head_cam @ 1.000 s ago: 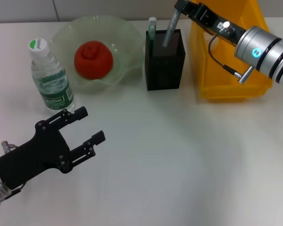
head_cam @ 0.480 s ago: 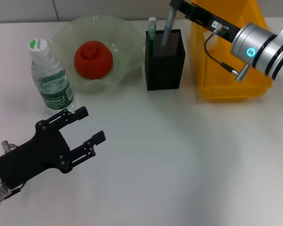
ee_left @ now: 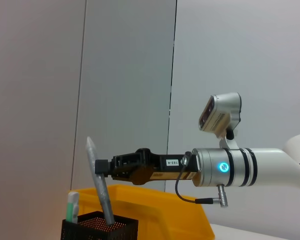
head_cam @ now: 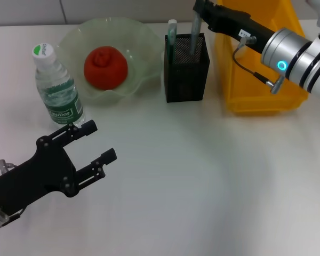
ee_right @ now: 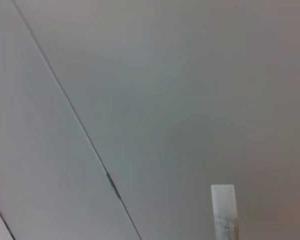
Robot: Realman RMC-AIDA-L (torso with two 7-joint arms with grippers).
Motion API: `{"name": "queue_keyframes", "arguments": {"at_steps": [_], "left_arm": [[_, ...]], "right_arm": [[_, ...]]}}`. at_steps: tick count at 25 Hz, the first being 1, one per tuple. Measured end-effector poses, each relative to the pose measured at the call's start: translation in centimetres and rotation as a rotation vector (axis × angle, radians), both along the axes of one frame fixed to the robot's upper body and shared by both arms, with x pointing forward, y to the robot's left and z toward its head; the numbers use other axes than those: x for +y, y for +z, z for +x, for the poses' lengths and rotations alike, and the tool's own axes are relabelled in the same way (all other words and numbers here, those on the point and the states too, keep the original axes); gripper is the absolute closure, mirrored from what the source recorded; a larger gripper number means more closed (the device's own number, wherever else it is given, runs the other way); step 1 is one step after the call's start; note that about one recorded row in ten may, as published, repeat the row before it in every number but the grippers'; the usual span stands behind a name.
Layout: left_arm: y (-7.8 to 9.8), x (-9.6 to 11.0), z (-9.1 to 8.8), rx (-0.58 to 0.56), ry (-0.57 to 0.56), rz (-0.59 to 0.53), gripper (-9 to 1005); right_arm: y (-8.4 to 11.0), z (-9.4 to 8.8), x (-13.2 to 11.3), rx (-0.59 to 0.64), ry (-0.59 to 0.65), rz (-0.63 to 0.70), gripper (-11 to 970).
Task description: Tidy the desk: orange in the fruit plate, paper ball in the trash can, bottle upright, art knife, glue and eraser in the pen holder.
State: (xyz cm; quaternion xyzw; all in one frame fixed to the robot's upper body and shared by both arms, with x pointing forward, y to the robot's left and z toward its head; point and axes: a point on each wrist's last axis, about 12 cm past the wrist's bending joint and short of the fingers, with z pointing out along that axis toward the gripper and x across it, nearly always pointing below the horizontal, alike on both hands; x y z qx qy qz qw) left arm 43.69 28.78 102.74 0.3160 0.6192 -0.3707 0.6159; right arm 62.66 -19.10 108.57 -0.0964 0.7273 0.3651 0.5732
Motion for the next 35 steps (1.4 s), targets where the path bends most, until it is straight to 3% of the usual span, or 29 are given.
{"name": "queue_keyframes", "arguments": {"at_steps": [12,29,35], "left_arm": [[0.0,-0.1,0.0,0.001,0.001,-0.002,295],[0.1,0.1,0.1,0.005,0.000,-0.003,294],[0.1,0.0,0.1,0.011,-0.002,-0.007,294]], "right_arm": [[-0.6,-0.8,0.3,-0.151,0.061,-0.197,812],[-1.5,-2.2,0.1,-0.239,0.116,-0.302,783],[-1.5,-2.5,-0.1,-0.254,0.118,-0.294,583]]}}
